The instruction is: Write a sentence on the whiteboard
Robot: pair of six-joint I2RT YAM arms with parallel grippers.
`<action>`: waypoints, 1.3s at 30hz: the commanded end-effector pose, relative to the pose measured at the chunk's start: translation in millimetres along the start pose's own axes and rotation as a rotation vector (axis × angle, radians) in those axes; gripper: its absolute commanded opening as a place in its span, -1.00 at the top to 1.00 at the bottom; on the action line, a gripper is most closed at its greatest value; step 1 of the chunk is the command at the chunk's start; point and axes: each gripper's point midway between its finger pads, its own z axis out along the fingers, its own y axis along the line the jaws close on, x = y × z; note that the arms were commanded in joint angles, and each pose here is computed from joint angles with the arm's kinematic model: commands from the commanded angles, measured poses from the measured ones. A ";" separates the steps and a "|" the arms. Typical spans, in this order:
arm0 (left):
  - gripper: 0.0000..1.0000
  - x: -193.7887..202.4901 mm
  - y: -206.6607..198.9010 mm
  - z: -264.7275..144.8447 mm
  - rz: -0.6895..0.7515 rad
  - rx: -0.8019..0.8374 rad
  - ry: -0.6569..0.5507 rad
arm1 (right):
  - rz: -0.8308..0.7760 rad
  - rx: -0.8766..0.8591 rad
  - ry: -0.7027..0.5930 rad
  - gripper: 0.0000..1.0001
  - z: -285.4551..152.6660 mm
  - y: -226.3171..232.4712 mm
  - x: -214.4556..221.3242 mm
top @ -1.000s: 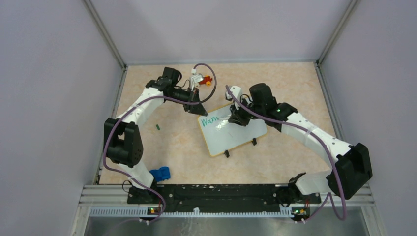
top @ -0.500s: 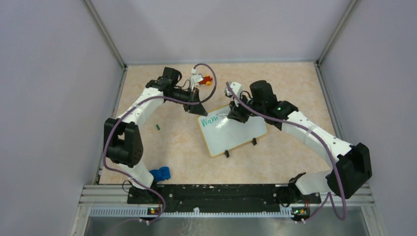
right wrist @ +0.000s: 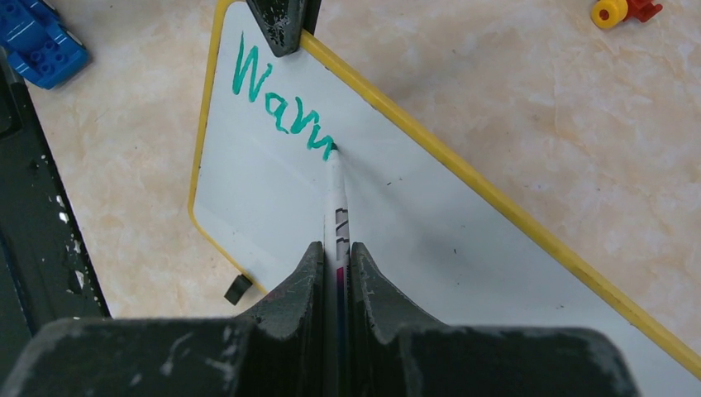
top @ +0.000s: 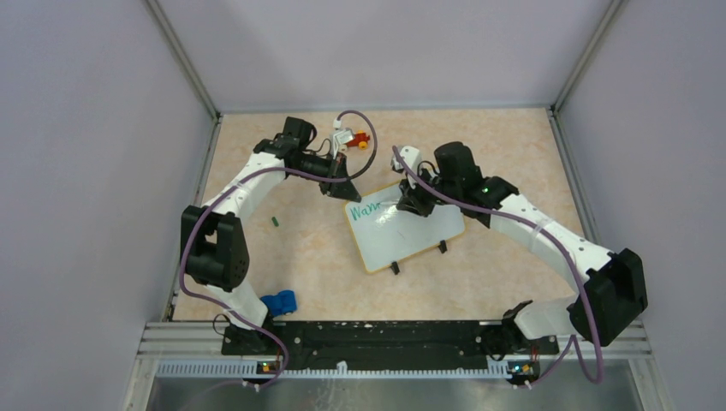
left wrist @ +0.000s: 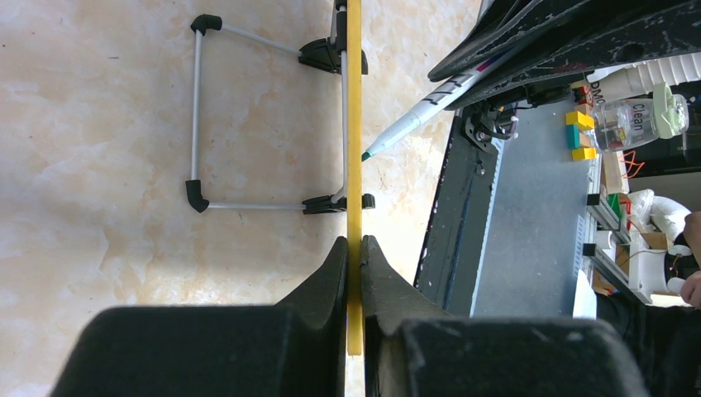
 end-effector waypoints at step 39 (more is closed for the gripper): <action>1.00 2.8 -8.2 -1.0 0.035 -0.005 0.005 | 0.012 0.031 0.013 1.00 -4.3 -9.4 13.1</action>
